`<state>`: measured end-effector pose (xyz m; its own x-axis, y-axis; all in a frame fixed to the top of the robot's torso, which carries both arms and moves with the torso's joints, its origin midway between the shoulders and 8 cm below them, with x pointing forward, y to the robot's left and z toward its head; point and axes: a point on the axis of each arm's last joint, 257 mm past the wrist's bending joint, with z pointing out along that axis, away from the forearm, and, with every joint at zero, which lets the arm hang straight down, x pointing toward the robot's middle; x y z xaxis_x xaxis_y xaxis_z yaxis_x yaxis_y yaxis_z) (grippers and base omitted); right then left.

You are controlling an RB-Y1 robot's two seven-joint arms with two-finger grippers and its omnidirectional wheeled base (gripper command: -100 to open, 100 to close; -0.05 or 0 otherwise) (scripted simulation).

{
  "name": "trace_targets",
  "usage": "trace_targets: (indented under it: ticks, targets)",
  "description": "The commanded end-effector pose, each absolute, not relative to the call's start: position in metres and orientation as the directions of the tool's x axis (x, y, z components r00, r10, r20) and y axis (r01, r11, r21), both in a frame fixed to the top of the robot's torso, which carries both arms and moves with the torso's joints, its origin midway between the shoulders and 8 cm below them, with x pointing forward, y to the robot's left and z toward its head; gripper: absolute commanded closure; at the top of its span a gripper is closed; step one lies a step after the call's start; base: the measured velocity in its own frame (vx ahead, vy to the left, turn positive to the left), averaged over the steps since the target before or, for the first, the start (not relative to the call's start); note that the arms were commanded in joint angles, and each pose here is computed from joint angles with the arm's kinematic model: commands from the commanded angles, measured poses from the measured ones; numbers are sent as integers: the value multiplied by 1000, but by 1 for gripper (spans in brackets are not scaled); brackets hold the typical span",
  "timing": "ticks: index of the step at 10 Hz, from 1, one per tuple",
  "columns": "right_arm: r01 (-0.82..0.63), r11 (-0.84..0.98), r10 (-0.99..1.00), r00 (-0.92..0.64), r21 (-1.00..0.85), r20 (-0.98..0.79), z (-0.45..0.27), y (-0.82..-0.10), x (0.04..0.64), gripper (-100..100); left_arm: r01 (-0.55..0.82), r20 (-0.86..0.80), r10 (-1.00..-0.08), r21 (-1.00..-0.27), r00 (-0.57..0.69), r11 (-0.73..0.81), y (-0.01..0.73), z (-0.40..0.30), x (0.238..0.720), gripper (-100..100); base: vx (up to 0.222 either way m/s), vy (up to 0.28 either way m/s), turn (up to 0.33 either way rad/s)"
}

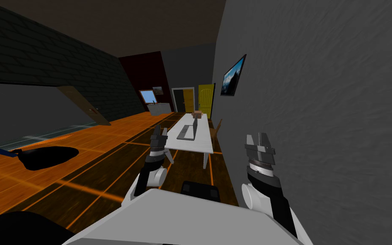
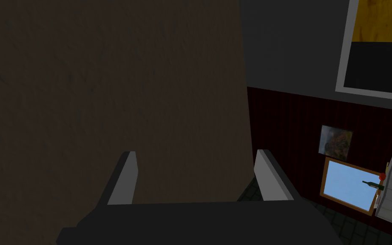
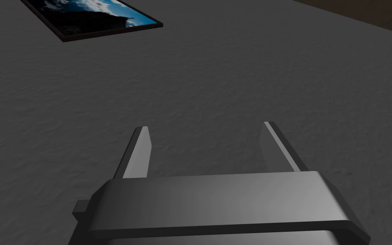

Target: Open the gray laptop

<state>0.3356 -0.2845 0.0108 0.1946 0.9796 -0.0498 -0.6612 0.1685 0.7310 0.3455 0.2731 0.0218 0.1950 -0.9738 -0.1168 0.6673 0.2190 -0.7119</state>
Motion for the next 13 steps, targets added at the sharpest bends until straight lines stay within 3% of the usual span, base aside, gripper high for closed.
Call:
trace_targets:
  ticks: [1,9,10,13]
  targets:
    - [-661,169,980,195,731,-50,11,-285,336,0,667,-117,-974,-712,195,219,273,22,346,0,0,0,0]
    - [-662,169,980,195,731,-50,11,-285,336,0,668,-117,-974,-712,195,219,273,22,345,0,0,0,0]
    - [-662,169,980,195,731,-50,11,-285,336,0,651,-153,-972,-722,180,234,273,19,351,-100,17,-16,-84]
    - [-661,168,980,195,731,-50,11,-285,336,0,612,-195,-966,-748,168,257,277,14,363,-100,24,-32,-53]
